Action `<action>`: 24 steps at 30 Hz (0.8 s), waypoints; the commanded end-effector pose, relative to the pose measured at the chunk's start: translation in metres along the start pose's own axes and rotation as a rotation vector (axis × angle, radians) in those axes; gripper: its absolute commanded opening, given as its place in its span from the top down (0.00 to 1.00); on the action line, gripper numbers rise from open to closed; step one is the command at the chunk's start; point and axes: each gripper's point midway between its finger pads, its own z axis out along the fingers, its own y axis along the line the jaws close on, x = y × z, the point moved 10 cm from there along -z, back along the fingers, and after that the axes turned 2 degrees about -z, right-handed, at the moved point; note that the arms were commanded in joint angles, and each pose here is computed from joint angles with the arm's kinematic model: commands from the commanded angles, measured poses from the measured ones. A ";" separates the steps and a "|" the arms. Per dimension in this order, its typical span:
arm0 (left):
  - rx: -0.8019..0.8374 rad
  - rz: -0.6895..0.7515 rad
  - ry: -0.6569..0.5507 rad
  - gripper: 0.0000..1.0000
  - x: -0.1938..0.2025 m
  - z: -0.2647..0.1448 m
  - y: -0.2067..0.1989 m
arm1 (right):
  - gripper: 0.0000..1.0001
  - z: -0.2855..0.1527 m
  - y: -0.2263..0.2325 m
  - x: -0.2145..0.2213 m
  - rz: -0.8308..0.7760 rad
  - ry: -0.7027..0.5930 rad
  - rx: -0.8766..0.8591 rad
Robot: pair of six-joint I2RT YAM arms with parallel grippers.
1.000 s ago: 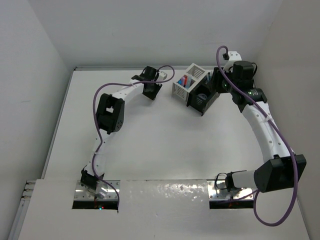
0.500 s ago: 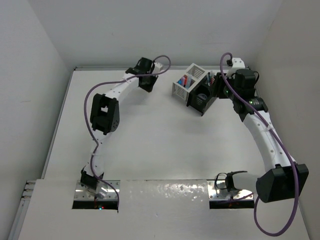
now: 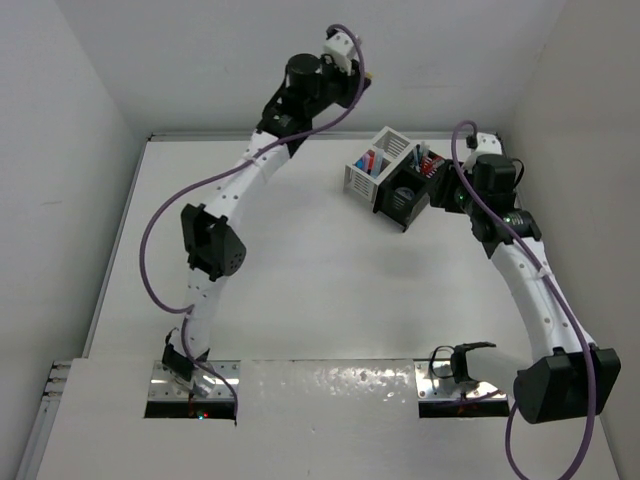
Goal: Sort the stationery into containers
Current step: Pick up the stationery from the center of the board, then place the stationery in the storage box.
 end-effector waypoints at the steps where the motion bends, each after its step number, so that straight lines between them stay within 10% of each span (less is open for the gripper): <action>1: 0.127 -0.110 -0.064 1.00 0.041 0.044 -0.027 | 0.53 -0.028 0.001 -0.031 0.013 -0.068 0.045; 11: 0.191 -0.090 -0.295 1.00 0.103 0.102 -0.081 | 0.53 -0.100 -0.006 -0.043 0.004 -0.097 0.179; 24: 0.092 -0.110 -0.211 1.00 0.168 0.114 -0.070 | 0.52 -0.120 -0.014 -0.044 -0.014 -0.114 0.274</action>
